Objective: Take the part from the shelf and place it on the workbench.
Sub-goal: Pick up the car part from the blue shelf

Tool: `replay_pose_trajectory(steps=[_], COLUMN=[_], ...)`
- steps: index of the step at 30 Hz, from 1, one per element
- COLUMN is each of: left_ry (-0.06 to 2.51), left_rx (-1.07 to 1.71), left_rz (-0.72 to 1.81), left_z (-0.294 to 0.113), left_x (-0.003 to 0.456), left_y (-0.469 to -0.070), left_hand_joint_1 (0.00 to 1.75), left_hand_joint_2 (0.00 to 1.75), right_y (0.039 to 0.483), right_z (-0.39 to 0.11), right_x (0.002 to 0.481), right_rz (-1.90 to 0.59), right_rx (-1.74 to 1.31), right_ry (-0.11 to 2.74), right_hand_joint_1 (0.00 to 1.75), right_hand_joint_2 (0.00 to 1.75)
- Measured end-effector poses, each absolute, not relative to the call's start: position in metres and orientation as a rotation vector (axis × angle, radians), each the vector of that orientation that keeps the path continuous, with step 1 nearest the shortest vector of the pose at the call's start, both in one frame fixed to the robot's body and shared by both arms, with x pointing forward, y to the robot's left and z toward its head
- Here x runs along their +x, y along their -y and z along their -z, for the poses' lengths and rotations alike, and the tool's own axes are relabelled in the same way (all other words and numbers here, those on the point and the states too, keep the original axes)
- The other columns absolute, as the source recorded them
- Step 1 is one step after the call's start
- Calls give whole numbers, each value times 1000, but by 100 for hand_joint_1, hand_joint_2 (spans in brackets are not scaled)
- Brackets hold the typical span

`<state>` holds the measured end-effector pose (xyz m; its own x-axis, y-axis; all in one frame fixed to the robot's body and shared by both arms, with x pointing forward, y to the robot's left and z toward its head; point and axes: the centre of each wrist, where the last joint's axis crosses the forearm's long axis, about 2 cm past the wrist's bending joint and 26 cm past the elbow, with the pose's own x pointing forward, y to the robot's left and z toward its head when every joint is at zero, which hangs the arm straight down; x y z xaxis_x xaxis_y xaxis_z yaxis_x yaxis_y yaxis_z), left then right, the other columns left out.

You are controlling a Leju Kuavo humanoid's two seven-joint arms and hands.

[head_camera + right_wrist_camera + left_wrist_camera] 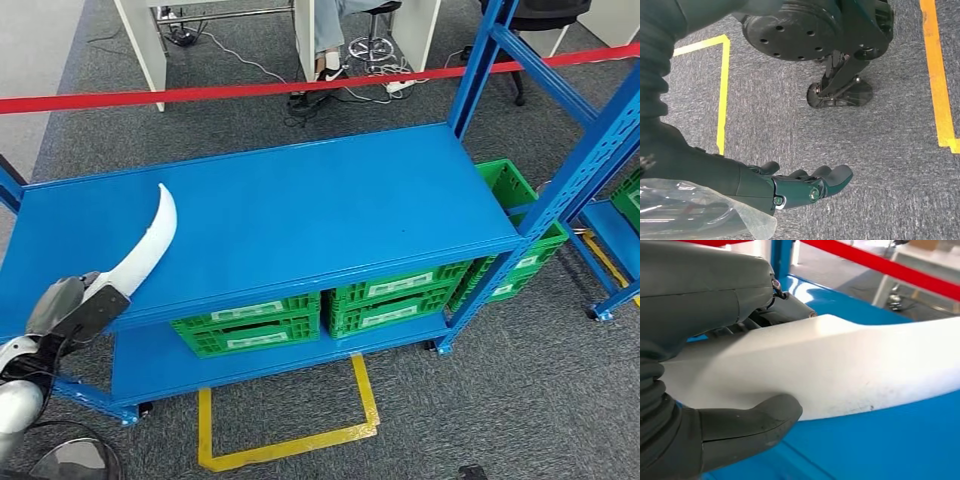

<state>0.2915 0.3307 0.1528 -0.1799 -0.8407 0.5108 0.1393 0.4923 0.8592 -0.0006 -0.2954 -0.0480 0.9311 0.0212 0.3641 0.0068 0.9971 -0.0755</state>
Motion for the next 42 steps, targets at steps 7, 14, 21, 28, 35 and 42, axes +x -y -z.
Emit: replay_pose_trajectory(steps=[7,14,21,28,35,42], left_ry=[1550,1691,1821,2067,2126,2169], left_rx=[617,539,552,591,600,606], left_rz=[959,864,793,517,473,447], left_z=[-158,-159,-158,-147,-150,-152], left_x=[281,266,252,203,199,198], left_y=[-325,-321,-316,-294,-286,-282], left_hand_joint_1=[175,175,175,175,175,175], left_hand_joint_2=[175,175,175,175,175,175], right_y=[296,296,296,299,298,296], right_z=[47,46,44,28,20,14], right_x=[0,-5,-8,-17,-22,-22], right_rz=[-8,-11,36,300,336,355], right_rx=[-73,-74,-72,-71,-58,-49], right_ry=[376,395,423,530,536,588], right_hand_joint_1=[0,0,0,0,0,0], right_hand_joint_2=[175,175,175,175,175,175])
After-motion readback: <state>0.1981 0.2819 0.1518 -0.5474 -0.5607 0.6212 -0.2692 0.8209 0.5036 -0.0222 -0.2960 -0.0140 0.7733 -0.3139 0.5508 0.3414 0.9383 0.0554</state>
